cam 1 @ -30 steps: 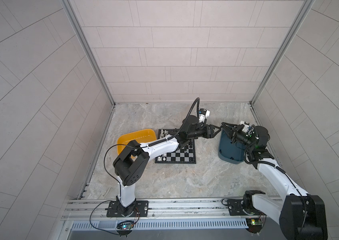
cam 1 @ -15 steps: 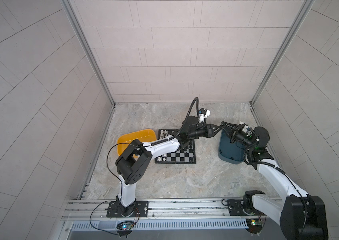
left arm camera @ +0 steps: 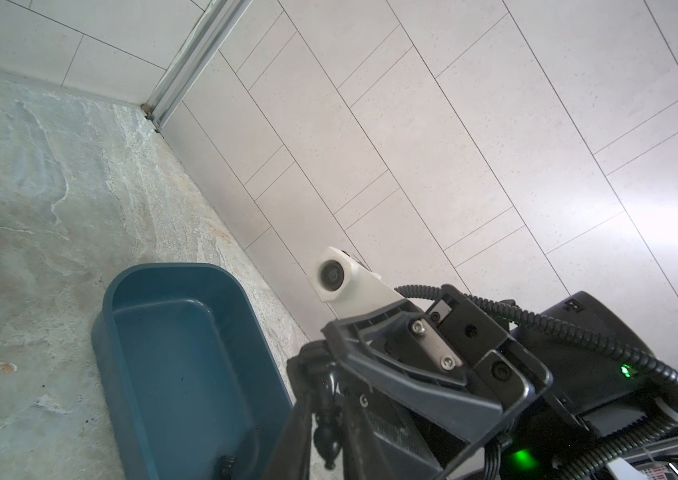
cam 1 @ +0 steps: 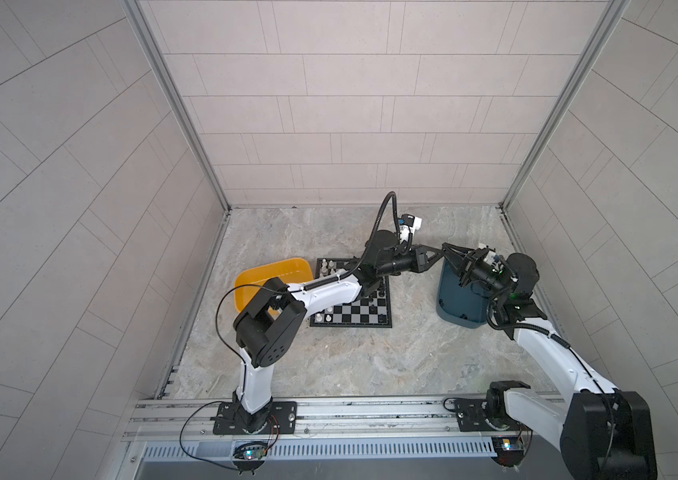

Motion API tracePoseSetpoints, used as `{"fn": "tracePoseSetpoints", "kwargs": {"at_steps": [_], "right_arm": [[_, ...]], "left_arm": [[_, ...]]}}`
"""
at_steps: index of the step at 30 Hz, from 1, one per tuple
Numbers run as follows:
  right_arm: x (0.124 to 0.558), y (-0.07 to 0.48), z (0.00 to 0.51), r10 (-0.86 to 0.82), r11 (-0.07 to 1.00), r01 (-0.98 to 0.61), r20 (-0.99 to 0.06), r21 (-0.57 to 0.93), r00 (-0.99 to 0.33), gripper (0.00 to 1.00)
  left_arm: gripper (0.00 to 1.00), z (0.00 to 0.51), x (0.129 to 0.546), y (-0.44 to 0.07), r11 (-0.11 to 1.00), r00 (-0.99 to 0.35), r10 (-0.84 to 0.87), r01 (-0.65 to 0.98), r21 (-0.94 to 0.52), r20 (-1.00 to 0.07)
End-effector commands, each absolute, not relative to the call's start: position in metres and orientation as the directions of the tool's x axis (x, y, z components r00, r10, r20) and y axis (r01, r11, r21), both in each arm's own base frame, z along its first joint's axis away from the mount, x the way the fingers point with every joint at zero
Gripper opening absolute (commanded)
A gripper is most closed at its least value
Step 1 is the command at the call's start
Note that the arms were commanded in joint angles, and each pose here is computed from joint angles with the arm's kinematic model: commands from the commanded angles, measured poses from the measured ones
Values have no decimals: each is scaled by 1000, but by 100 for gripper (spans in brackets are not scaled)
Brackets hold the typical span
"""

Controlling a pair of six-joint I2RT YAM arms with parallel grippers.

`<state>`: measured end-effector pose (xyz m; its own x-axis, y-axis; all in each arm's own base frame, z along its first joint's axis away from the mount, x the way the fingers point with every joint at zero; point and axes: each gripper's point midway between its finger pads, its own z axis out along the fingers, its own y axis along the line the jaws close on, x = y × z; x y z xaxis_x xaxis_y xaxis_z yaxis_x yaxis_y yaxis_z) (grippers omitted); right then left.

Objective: Set up the chess pieces on the board

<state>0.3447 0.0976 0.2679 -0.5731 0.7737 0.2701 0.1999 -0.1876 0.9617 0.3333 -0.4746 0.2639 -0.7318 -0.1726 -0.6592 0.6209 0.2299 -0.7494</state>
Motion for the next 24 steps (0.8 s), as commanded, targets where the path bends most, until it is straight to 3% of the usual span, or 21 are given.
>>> {"fn": "tracePoseSetpoints", "kwargs": {"at_steps": [1, 5, 8, 10, 13, 15, 18, 20, 24], "right_arm": [[343, 95, 279, 776, -253, 185, 313, 950, -547, 7], [343, 95, 283, 778, -254, 174, 308, 951, -548, 8], [342, 98, 288, 773, -234, 160, 283, 959, -568, 9], [339, 103, 296, 764, -192, 126, 229, 973, -603, 24], [328, 110, 291, 741, -6, 129, 91, 992, -665, 60], [319, 109, 278, 736, 127, 138, 1, 982, -677, 75], [310, 100, 263, 732, 305, 132, -143, 943, -666, 82], [301, 94, 251, 688, 451, 146, -239, 881, -685, 83], [287, 77, 229, 565, 689, 155, -390, 708, -727, 86]], "left_arm": [[12, 281, 334, -482, 185, -705, -198, 655, -733, -681], [2, 282, 335, -482, 176, -722, -208, 636, -751, -660], [0, 283, 339, -479, 176, -759, -226, 585, -792, -611], [0, 285, 341, -472, 169, -784, -240, 547, -820, -572], [0, 282, 340, -452, 208, -805, -224, 512, -834, -550], [0, 279, 336, -433, 245, -817, -197, 494, -834, -542], [0, 260, 318, -400, 379, -839, -81, 474, -795, -538], [0, 240, 296, -368, 539, -833, 80, 498, -679, -548], [0, 214, 255, -304, 715, -833, 311, 522, -464, -457]]}}
